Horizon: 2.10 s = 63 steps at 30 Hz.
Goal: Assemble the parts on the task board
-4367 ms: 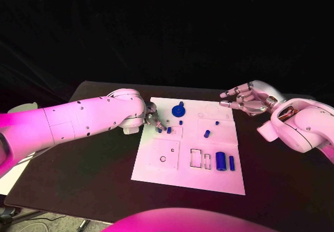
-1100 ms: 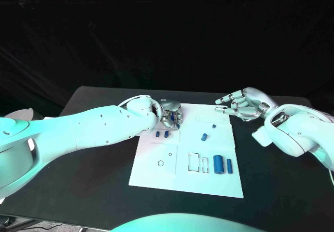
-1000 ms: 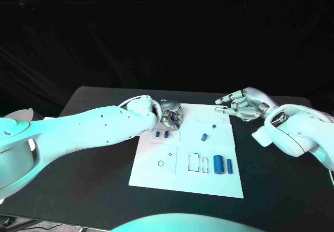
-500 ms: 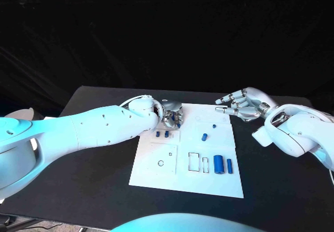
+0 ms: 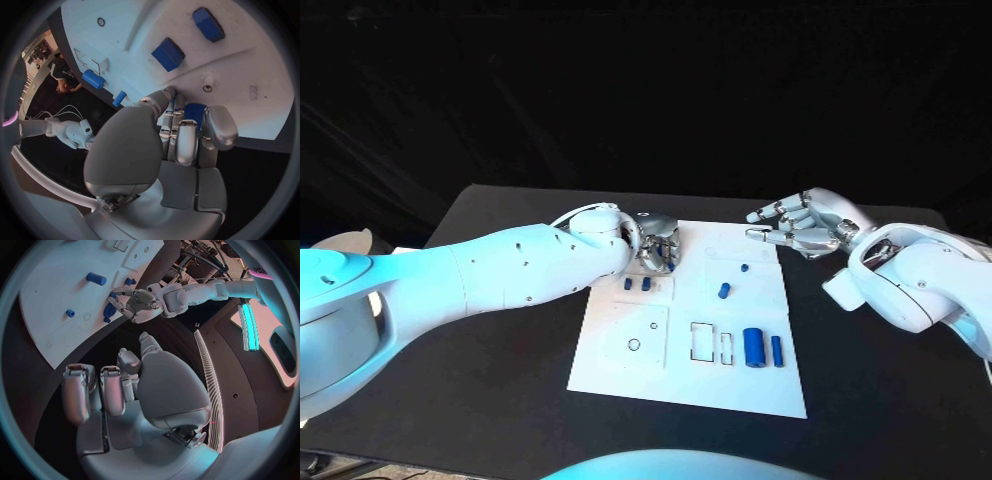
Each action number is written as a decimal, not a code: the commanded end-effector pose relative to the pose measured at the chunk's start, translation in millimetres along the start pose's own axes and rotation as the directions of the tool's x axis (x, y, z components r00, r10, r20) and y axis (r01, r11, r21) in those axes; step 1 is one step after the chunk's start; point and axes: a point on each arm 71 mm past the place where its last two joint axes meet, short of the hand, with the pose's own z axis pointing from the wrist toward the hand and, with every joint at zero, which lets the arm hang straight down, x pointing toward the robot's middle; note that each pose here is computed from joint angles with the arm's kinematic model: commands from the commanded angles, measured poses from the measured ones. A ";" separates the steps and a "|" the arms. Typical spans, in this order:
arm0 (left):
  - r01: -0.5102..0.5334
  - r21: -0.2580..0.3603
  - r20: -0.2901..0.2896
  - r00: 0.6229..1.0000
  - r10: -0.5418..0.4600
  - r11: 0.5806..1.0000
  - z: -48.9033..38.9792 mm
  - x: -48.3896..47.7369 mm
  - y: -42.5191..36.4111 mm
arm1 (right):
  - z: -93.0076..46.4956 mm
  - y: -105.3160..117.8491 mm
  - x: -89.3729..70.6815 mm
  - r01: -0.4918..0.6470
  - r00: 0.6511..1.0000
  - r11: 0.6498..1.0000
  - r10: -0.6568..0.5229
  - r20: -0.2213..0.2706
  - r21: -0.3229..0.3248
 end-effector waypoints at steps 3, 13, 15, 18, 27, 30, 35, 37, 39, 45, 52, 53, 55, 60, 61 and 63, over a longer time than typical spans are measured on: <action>0.010 0.009 0.013 1.000 -0.010 1.000 -1.6 4.6 0.8 | 0.2 1.7 1.9 0.005 1.000 1.000 -0.005 -0.012 -0.015; 0.062 0.041 0.079 0.995 -0.065 0.997 -10.1 -3.2 -0.2 | 0.0 1.3 1.3 0.008 1.000 1.000 -0.008 -0.010 -0.015; 0.073 0.045 0.086 0.993 -0.076 0.996 -12.4 -5.2 -0.4 | -0.1 1.1 1.1 0.008 1.000 1.000 -0.008 -0.010 -0.015; 0.087 0.048 0.097 0.991 -0.091 0.995 -16.6 -8.5 0.0 | -0.2 0.7 0.7 0.009 1.000 1.000 -0.009 -0.009 -0.015; 0.112 0.029 0.124 0.986 -0.115 0.993 -31.8 -18.1 11.7 | 0.5 -1.6 -1.3 0.011 1.000 1.000 -0.011 -0.001 -0.012; 0.116 0.012 0.119 0.986 -0.117 0.993 -35.8 -18.8 18.5 | 0.5 -2.1 -1.7 0.011 1.000 1.000 -0.011 0.000 -0.011; 0.120 -0.013 0.112 0.987 -0.117 0.993 -40.1 -18.8 28.0 | 0.3 -3.0 -2.4 0.012 1.000 1.000 -0.012 0.003 -0.010; 0.121 -0.022 0.110 0.987 -0.118 0.992 -41.5 -18.7 31.4 | 0.2 -3.2 -2.7 0.012 1.000 1.000 -0.012 0.003 -0.009; 0.122 -0.027 0.108 0.987 -0.118 0.992 -42.4 -18.5 33.7 | 0.2 -3.4 -2.9 0.013 1.000 1.000 -0.013 0.004 -0.009; 0.122 -0.038 0.096 0.988 -0.117 0.992 -44.2 -17.5 38.1 | 0.4 -3.8 -3.2 0.013 1.000 1.000 -0.013 0.005 -0.010; 0.120 -0.051 0.080 0.990 -0.116 0.991 -45.4 -15.8 42.0 | 0.5 -4.0 -3.4 0.014 1.000 1.000 -0.014 0.005 -0.010; 0.120 -0.053 0.079 0.990 -0.116 0.991 -45.6 -15.6 42.5 | 0.5 -4.0 -3.4 0.014 1.000 1.000 -0.014 0.005 -0.010; 0.120 -0.056 0.076 0.990 -0.116 0.991 -45.7 -15.4 43.2 | 0.5 -4.1 -3.4 0.014 1.000 1.000 -0.014 0.005 -0.009; 0.119 -0.062 0.068 0.991 -0.115 0.991 -45.6 -14.5 44.4 | 0.7 -4.0 -3.3 0.014 1.000 1.000 -0.014 0.005 -0.010; 0.119 -0.063 0.067 0.991 -0.115 0.991 -45.5 -14.3 44.6 | 0.8 -3.9 -3.2 0.014 1.000 1.000 -0.014 0.005 -0.010; 0.119 -0.064 0.064 0.991 -0.114 0.991 -45.1 -13.7 44.9 | 1.0 -3.9 -3.1 0.014 1.000 1.000 -0.014 0.004 -0.010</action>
